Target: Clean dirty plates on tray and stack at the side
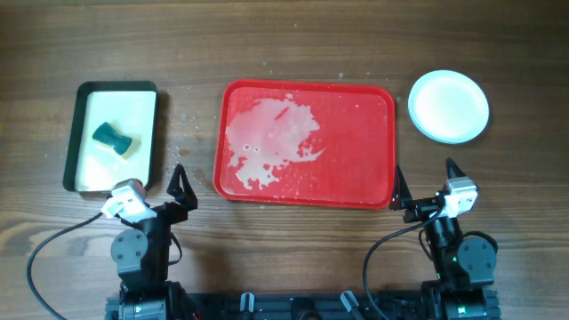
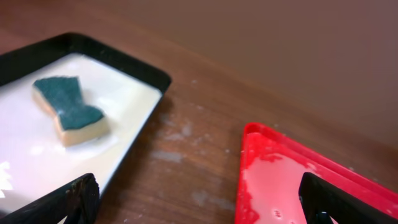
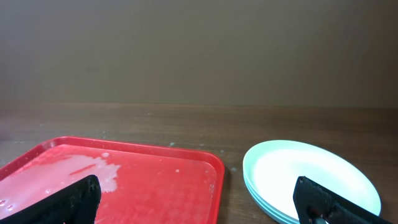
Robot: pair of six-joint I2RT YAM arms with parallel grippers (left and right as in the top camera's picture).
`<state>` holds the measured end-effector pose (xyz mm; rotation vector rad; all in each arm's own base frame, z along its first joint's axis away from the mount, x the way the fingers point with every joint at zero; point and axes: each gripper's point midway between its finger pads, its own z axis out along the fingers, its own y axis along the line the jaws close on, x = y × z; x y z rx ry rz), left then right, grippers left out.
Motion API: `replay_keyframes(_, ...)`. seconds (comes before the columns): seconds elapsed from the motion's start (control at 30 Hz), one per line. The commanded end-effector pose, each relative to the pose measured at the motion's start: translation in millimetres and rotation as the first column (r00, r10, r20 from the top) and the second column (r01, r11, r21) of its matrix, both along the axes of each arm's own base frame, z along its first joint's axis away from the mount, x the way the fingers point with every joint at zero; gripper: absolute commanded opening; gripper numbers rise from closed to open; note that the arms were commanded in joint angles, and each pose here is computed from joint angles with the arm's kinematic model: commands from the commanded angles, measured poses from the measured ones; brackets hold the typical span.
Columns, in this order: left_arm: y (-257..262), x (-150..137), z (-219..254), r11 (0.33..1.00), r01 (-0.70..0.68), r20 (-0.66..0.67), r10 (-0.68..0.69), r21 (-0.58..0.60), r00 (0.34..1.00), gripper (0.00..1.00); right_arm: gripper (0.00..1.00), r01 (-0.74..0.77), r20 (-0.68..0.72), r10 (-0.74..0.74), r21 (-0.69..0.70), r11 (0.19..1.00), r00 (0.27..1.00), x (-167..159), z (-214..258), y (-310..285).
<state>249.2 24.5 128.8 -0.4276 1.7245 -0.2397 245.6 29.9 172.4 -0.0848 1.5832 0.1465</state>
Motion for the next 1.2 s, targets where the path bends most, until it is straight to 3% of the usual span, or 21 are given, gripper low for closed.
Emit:
replay_keyframes(0.0,-13,-1,14,0.995,0.057,0.057,-0.061,0.076,0.996,1.00,1.00,0.003,0.013,-0.003,-0.010,1.000,1.000,0,2,-1)
replay_keyframes(0.1,-29,-3,28,0.965,0.127,0.103,-0.154,0.228,0.983,1.00,1.00,0.003,0.013,-0.003,-0.010,1.000,1.000,0,2,-1)
replay_keyframes(0.37,-37,-3,28,0.910,0.164,0.082,-0.210,0.381,0.974,1.00,1.00,0.003,0.013,-0.003,-0.010,1.000,1.000,0,2,-1)
replay_keyframes(1.17,-36,-3,28,0.910,0.158,0.081,-0.204,0.383,0.976,1.00,1.00,0.003,0.013,-0.003,-0.010,1.000,1.000,0,2,-1)
